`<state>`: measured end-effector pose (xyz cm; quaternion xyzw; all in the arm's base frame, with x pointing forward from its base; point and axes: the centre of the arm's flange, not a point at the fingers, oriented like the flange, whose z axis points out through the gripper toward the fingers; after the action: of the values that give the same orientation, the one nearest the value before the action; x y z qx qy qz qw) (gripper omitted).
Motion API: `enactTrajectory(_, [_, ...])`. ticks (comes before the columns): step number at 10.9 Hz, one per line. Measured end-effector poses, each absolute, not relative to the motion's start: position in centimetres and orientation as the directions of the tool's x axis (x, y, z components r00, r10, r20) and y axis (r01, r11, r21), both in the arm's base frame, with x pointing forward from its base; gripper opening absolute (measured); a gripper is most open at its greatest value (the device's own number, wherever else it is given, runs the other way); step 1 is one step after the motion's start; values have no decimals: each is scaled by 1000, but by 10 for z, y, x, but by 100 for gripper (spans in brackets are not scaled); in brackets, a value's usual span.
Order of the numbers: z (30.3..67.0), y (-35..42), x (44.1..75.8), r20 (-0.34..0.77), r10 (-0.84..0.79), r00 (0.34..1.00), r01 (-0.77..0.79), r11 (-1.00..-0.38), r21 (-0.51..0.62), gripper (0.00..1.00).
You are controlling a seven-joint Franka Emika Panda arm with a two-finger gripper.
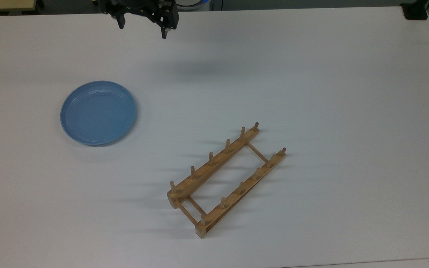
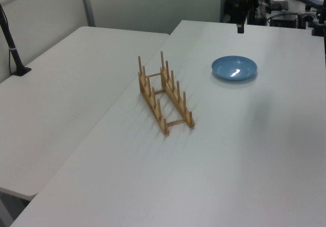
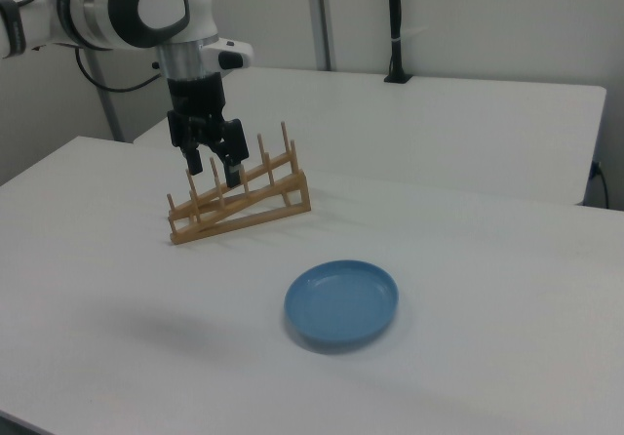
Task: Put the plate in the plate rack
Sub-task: 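Move the gripper over the light blue plate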
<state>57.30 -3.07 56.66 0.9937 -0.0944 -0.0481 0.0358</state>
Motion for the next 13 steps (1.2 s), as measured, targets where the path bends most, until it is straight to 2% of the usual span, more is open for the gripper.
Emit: enactTrajectory(13, [564,-31,583,-36,-189,981,-186,-980,74,100])
